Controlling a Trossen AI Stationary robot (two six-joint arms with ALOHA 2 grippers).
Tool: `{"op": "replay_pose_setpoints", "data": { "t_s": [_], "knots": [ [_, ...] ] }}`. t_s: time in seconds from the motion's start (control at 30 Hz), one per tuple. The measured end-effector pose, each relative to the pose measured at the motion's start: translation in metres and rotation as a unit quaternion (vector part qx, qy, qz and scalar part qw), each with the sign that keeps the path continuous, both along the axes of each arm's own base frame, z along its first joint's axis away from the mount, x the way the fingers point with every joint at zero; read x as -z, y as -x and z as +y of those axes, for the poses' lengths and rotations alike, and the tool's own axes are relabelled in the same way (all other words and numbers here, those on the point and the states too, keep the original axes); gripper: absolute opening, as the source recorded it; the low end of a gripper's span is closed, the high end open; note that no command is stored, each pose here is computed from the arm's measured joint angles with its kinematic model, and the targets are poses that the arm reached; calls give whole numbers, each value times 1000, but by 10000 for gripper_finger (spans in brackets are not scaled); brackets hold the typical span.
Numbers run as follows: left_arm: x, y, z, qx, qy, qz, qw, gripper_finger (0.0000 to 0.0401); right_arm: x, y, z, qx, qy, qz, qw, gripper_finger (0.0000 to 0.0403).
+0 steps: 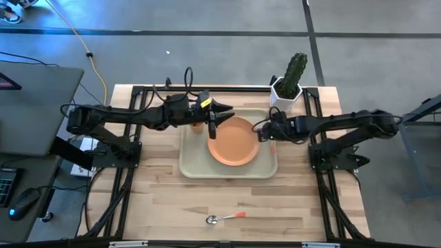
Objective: Pick and place plate/cup/fork/spoon on tray
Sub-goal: Put the orange fork to the right side of the orange plate on the light brown tray, then put the orange spoon to the left side of the orange fork on the light brown tray
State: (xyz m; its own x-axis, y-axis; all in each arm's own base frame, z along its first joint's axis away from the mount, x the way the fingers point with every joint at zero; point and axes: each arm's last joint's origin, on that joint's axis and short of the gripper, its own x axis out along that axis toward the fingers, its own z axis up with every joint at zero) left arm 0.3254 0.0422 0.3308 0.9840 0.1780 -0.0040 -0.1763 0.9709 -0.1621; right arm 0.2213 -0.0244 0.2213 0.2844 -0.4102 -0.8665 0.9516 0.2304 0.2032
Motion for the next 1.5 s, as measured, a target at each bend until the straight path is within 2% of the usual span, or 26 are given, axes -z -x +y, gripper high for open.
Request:
{"op": "replay_pose_setpoints", "data": {
  "t_s": [0.13, 0.37, 0.5, 0.67, 0.83, 1.07, 1.27, 1.37, 1.5],
  "knots": [
    [-4, 5, 1, -25, 0, 6, 1000, 117, 28, 5, -13, 10, -40, 2, 999, 0],
    [-1, 6, 2, -45, -3, 22, 999, 117, 48, 0, -22, 7, -64, -28, 998, 0],
    [-1, 6, 2, -45, -2, 23, 999, 117, 63, 1, -25, 6, -87, 4, 996, 4],
    [-5, 10, 0, -43, 19, 18, 999, 117, 73, -3, -28, 2, -99, 20, 995, 33],
    [-3, 17, -8, -34, 40, 54, 997, 117, 75, -5, -28, 12, -99, 16, 995, 87],
    [-1, 38, -26, -14, 71, 132, 989, 117, 59, -3, -20, -1, -85, -21, 996, 151],
    [12, 48, -45, 12, 73, 219, 973, 117, 13, -5, 8, -32, -22, -108, 993, 161],
    [24, 42, -61, 34, 89, 216, 972, 117, -10, -9, 28, -53, 14, -146, 988, 156],
    [41, 30, -94, 70, 141, 174, 972, 117, -31, -12, 59, -100, 39, -175, 979, 149]
  ]
}}
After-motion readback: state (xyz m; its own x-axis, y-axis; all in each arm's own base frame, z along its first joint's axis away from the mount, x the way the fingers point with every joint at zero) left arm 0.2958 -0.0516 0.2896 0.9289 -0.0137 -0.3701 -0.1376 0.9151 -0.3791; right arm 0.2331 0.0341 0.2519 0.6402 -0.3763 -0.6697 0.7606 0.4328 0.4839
